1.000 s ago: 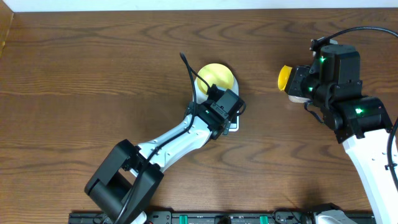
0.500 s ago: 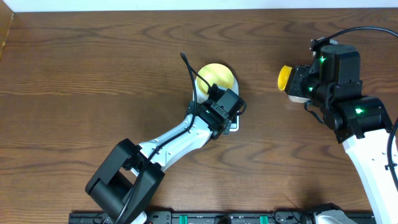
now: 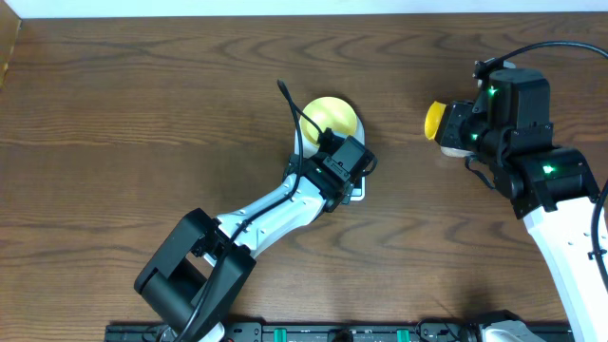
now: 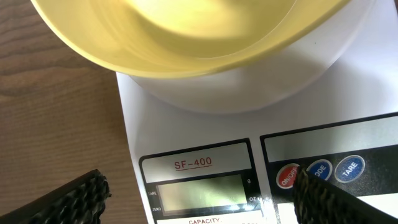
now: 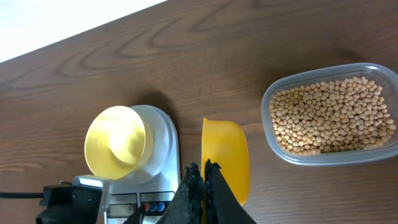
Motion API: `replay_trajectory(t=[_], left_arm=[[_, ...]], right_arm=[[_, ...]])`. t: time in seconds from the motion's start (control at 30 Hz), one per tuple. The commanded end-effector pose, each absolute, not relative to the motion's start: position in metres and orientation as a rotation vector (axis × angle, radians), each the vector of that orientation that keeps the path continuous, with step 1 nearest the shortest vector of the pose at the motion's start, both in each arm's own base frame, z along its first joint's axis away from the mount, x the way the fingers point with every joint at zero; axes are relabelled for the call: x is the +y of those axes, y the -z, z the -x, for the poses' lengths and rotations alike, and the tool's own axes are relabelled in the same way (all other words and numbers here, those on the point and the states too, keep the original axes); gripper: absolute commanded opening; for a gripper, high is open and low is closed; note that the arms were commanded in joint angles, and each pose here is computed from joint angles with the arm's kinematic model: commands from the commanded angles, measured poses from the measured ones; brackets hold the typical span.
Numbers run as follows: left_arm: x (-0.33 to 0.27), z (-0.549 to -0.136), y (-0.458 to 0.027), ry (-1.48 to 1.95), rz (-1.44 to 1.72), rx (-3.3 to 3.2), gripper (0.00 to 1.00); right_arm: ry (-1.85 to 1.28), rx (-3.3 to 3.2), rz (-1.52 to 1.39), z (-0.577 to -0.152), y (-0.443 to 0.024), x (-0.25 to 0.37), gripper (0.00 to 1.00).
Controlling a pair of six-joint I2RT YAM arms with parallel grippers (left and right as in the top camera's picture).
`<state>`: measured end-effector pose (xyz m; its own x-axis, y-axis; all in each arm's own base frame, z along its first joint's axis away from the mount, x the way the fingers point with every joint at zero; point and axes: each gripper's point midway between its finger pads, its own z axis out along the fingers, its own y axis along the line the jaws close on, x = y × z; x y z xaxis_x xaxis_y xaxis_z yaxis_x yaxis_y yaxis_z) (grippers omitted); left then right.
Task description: Scoop item into bowl and weigh 50g on scale
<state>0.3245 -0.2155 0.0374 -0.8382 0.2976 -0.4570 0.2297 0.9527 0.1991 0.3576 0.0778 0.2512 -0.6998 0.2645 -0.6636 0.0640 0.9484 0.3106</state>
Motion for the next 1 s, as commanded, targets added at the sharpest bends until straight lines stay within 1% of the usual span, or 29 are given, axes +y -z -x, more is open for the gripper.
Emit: replay_trajectory(t=[0.0, 0.97], left_arm=[[-0.2118, -0.3243, -0.0330, -0.226, -0.400, 2.605, 0.96], [-0.2089, -0.3267, -0.0245, -0.243, -0.393, 2.616, 0.96]], right_arm=[[-0.353, 2.295, -0.241, -0.3569, -0.2665, 0.0755, 0.01], [-0.351, 2.306, -0.243, -0.3551, -0.2644, 0.0752, 0.01]])
